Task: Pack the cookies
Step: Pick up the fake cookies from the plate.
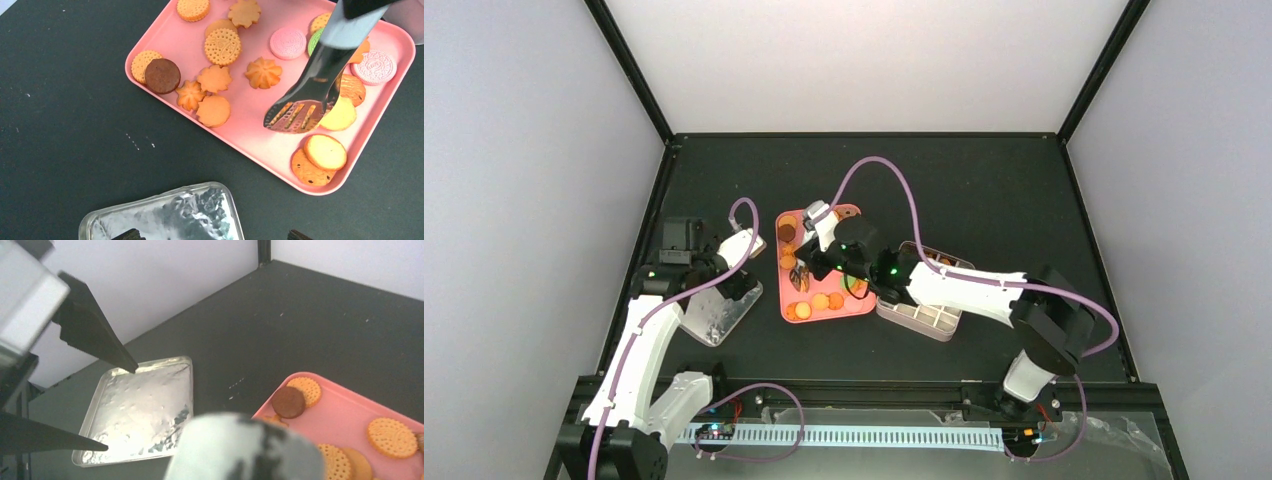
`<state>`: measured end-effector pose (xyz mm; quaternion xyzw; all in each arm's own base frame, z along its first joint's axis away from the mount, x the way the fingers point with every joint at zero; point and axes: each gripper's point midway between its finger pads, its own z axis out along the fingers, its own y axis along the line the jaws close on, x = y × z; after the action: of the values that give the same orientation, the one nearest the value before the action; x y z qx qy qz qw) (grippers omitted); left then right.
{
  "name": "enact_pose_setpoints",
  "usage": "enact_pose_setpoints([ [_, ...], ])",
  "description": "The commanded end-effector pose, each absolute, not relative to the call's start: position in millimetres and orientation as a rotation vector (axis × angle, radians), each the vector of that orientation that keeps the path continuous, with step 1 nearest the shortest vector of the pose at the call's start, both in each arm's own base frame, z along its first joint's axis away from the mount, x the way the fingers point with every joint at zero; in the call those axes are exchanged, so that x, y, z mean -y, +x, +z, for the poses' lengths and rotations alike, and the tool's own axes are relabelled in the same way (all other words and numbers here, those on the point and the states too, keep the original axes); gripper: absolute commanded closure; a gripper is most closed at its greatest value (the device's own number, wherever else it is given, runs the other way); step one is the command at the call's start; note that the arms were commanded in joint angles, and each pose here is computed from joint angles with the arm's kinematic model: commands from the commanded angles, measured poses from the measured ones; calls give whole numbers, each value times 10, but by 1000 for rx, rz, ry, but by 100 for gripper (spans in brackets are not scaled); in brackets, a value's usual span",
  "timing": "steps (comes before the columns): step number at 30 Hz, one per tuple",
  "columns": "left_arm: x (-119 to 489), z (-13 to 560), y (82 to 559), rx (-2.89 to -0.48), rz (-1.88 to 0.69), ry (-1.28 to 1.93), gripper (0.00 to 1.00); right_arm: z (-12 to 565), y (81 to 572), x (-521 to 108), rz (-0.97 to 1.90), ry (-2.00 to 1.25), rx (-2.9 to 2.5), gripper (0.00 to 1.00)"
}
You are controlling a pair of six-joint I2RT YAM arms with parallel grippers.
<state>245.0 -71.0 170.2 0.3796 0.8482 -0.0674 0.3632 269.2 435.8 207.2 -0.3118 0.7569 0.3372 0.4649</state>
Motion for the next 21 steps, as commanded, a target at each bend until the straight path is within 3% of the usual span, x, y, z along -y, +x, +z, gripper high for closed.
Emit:
enact_pose_setpoints([
  [1, 731, 1799, 2474, -2151, -187, 966, 23, 2574, 2724, -4259, 807, -710, -1752, 99],
  [11, 744, 1803, 2462, -2146, -194, 972, 24, 2990, 2709, -3835, 679, -657, -1695, 99],
  [21, 756, 1832, 2464, -2140, -203, 975, 24, 3104, 2895, -2450, 307, -350, -1768, 99],
])
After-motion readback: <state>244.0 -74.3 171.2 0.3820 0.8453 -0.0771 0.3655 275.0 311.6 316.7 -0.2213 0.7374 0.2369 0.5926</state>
